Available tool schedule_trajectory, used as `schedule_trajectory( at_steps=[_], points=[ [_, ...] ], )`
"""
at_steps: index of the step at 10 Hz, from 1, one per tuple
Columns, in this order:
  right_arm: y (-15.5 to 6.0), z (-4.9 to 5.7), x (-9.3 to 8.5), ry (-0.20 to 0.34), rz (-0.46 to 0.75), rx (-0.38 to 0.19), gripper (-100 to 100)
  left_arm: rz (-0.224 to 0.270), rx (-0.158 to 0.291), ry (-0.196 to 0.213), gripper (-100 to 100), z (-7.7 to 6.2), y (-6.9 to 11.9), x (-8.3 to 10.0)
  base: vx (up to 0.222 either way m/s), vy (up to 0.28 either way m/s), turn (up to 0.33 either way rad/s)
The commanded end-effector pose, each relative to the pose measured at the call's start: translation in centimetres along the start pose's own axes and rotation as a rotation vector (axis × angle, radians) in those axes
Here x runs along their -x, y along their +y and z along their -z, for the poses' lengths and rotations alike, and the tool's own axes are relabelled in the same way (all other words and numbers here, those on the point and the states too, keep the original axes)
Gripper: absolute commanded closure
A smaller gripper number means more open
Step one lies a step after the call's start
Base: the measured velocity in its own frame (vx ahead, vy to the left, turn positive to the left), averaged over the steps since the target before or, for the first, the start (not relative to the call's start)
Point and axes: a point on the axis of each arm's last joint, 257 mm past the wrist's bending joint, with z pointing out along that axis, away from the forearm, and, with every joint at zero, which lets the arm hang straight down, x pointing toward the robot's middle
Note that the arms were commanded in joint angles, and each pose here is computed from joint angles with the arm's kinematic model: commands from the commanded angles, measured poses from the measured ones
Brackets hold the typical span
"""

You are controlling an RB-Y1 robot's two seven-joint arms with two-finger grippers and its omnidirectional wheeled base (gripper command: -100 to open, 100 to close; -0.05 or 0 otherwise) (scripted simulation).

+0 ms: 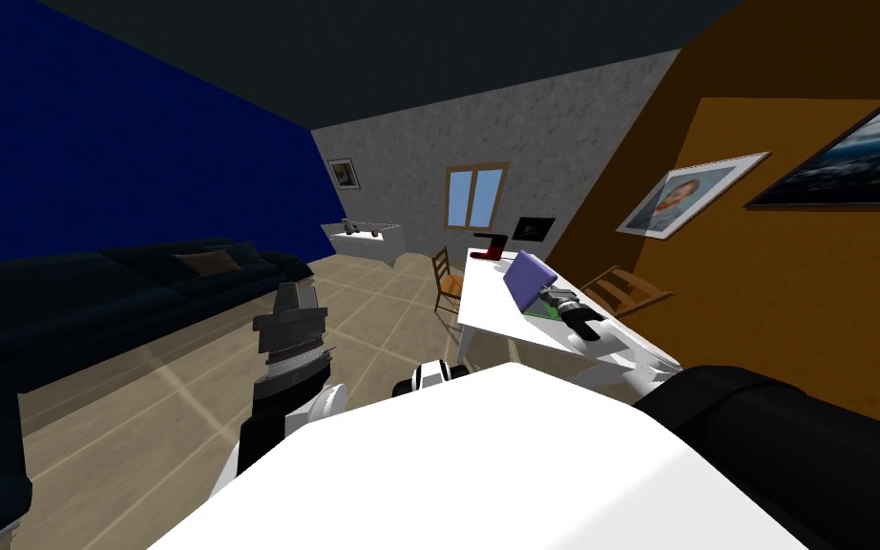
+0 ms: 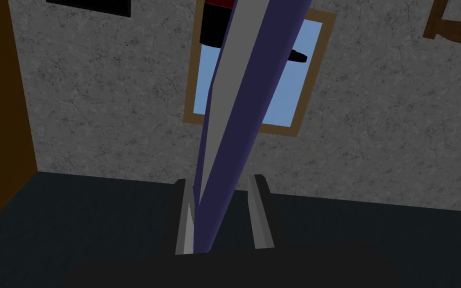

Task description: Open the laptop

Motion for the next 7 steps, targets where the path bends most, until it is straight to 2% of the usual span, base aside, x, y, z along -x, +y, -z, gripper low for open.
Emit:
schedule_trajectory(
  at_steps=[1, 7],
  points=[
    [0.4, -0.4, -0.8, 0.002, -0.088, 0.004, 100, 0.0, 0.0, 0.0, 0, 0.0, 0.0, 0.0, -0.054, -0.062, 0.006],
    [2.1, -1.5, -3.6, 0.011, -0.331, 0.013, 100, 0.0, 0.0, 0.0, 0, 0.0, 0.0, 0.0, -0.062, -0.094, 0.004]
  ],
)
